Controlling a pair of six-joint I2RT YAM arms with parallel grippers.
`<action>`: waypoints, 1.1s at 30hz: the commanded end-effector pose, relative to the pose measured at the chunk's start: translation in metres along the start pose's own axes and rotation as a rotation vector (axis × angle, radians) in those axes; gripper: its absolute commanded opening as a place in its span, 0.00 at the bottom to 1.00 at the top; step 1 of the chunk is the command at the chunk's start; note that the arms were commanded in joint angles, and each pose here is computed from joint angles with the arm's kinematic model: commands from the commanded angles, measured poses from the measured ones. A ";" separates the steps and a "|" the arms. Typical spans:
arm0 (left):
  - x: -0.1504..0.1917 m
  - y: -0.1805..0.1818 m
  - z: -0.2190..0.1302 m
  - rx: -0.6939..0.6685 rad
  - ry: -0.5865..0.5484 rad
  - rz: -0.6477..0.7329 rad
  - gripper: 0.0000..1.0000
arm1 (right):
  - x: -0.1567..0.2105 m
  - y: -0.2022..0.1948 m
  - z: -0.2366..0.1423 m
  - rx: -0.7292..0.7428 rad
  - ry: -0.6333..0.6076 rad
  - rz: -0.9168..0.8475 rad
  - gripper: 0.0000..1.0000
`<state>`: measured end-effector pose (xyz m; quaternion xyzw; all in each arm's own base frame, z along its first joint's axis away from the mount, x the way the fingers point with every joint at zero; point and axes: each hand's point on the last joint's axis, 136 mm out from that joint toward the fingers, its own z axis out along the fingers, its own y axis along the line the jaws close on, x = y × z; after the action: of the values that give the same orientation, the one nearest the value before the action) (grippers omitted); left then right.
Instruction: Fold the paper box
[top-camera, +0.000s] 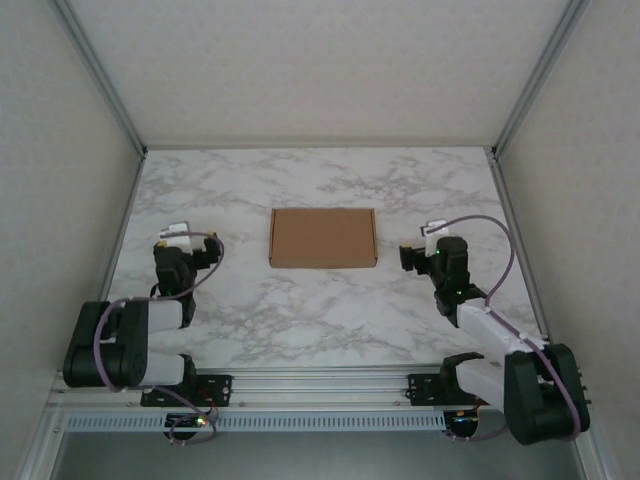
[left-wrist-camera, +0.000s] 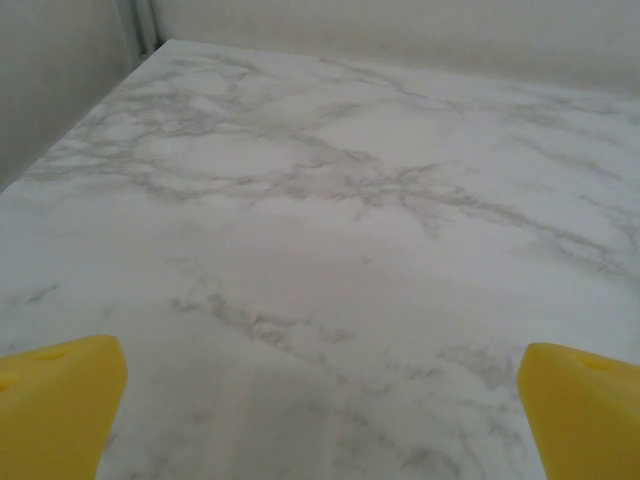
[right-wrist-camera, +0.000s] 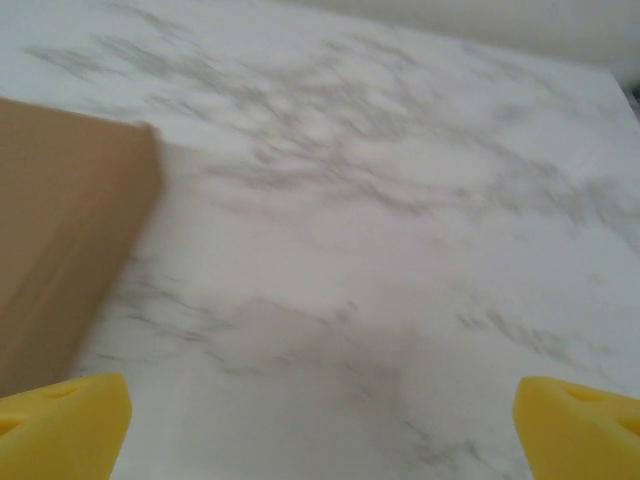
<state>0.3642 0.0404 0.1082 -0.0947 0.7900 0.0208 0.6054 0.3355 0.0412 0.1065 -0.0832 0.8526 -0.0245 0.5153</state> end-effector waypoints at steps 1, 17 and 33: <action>-0.028 -0.013 0.008 0.083 -0.123 -0.048 1.00 | -0.012 -0.024 0.004 0.027 -0.173 0.138 0.99; -0.023 -0.003 0.003 0.014 -0.163 -0.067 0.99 | -0.002 -0.021 0.061 -0.038 -0.083 0.188 0.99; -0.024 -0.003 0.003 0.015 -0.168 -0.068 1.00 | -0.001 -0.020 0.061 -0.035 -0.080 0.183 0.99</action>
<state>0.3689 0.0386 0.1172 -0.1029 0.7516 0.0035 0.6515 0.3909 0.0250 0.0787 -0.0188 0.8377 0.0488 0.5436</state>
